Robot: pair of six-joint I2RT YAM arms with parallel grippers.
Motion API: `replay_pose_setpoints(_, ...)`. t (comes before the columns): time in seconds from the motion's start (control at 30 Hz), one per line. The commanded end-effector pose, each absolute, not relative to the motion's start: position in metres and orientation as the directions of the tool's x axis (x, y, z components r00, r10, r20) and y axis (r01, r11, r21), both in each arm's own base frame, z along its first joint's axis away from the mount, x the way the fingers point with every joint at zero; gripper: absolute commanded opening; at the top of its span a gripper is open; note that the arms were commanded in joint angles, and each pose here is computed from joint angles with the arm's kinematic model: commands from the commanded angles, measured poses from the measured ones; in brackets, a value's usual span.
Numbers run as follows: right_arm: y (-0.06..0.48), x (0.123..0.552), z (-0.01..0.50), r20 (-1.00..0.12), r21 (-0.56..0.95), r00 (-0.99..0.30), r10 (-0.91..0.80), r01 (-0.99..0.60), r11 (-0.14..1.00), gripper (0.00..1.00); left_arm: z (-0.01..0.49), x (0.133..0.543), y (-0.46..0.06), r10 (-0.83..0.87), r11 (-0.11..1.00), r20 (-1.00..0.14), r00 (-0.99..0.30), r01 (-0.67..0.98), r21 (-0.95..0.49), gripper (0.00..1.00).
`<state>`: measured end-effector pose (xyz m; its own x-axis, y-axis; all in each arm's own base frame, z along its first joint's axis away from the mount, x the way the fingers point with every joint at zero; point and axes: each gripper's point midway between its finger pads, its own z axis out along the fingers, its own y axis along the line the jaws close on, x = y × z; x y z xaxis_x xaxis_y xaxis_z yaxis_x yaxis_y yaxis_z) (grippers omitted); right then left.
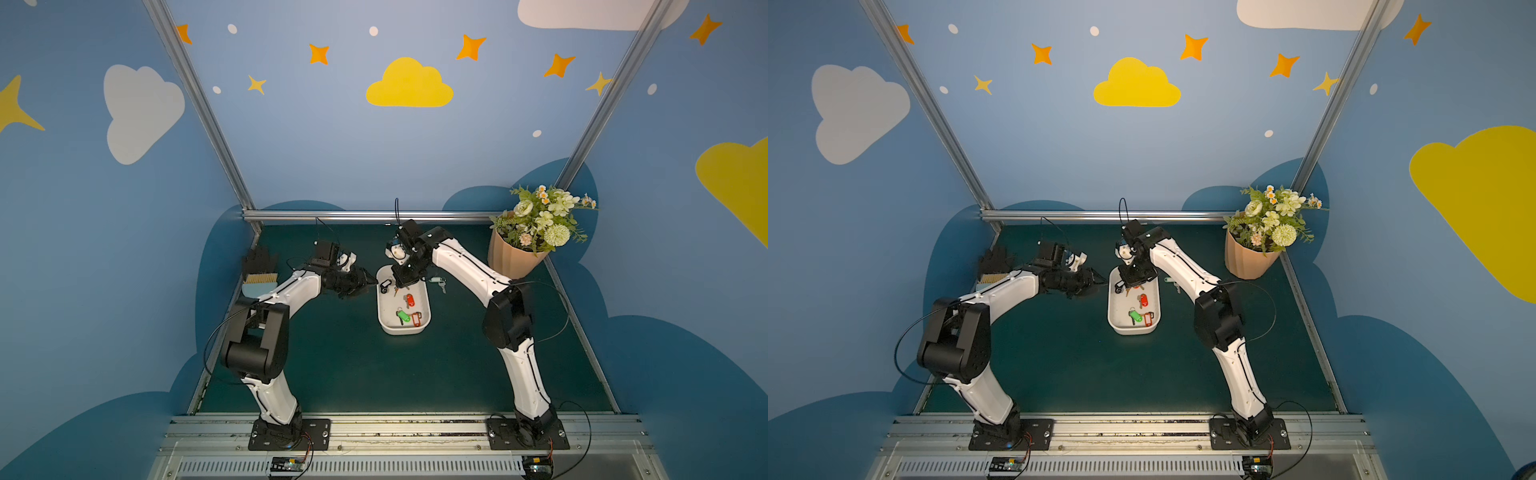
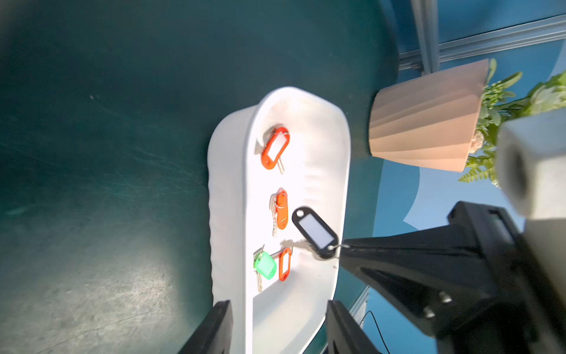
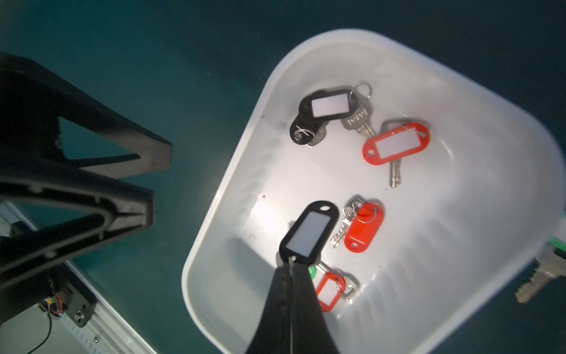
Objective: Take the keys out of the storage box
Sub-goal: Pick up the key from the storage box, then place the key at the center of the board.
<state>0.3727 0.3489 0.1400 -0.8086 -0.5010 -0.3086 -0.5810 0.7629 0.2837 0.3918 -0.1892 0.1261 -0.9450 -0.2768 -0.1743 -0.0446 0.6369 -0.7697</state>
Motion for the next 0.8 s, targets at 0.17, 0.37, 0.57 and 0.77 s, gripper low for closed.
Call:
replay_pose_setpoints(0.17, 0.297, 0.379, 0.192, -0.356, 0.307, -0.854, -0.379, -0.491, 0.815, 0.0, 0.159, 0.391, -0.167, -0.31, 0.713, -0.375, -0.874, 0.048, -0.7, 0.69)
replay_pose_setpoints(0.37, 0.243, 0.381, 0.202, -0.357, 0.273, -0.883, -0.304, -0.41, 0.871, 0.0, 0.18, 0.388, -0.149, -0.332, 0.764, -0.494, -0.804, 0.078, -0.64, 0.83)
replay_pose_setpoints(0.57, 0.205, 0.37, 0.177, -0.285, 0.211, -0.911, -0.299, -0.364, 0.907, 0.0, 0.193, 0.383, -0.129, -0.328, 0.828, -0.582, -0.744, 0.07, -0.557, 0.97)
replay_pose_setpoints(0.77, 0.192, 0.348, 0.135, -0.165, 0.188, -0.935, -0.313, -0.341, 0.921, 0.0, 0.197, 0.379, -0.107, -0.342, 0.874, -0.647, -0.682, 0.023, -0.486, 1.0)
